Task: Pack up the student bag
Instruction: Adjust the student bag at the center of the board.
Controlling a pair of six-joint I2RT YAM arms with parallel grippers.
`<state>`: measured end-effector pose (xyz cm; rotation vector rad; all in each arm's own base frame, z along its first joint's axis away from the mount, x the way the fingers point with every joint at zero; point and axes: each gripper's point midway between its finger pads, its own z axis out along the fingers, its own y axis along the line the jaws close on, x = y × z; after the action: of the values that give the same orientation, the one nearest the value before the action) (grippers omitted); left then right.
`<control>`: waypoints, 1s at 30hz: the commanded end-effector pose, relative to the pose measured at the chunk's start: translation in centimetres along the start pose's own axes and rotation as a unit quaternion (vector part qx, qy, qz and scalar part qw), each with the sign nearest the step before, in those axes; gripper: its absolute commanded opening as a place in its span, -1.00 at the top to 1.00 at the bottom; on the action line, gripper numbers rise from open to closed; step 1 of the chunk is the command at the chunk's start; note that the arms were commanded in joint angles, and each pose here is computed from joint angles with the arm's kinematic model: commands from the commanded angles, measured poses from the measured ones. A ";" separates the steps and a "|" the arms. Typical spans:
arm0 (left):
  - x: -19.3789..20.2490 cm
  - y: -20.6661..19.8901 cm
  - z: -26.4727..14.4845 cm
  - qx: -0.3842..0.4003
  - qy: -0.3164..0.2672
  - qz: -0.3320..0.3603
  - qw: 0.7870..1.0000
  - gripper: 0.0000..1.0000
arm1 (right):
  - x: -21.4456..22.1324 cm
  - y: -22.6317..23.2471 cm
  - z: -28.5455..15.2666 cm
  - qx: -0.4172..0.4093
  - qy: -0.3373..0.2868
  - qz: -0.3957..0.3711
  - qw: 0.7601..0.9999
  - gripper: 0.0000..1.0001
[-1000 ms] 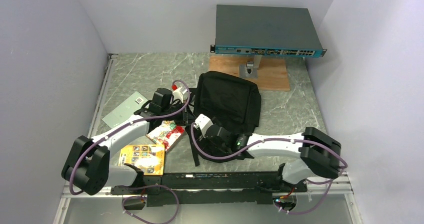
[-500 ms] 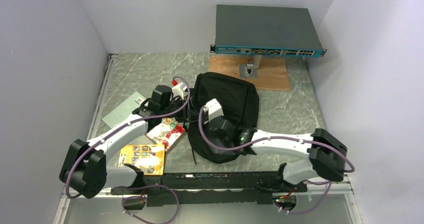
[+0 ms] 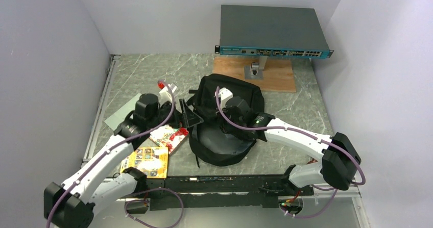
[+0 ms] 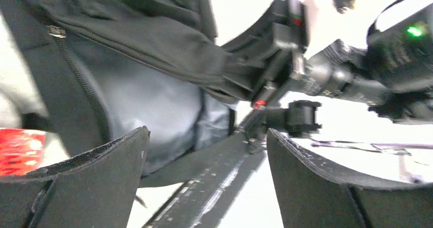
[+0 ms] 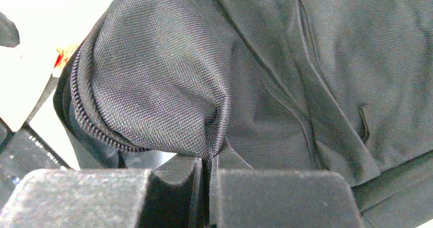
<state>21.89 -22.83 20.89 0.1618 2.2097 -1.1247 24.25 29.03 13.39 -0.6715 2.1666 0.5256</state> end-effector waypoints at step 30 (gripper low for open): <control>-1.1 -6.2 3.5 0.242 0.002 -0.259 0.935 -0.18 | 2.1 1.5 -3.8 0.245 -0.015 -0.300 0.922 -0.86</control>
<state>22.12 -29.60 21.10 -0.3288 2.0812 -1.9496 18.57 28.08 12.69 -1.0121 1.9034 -0.0899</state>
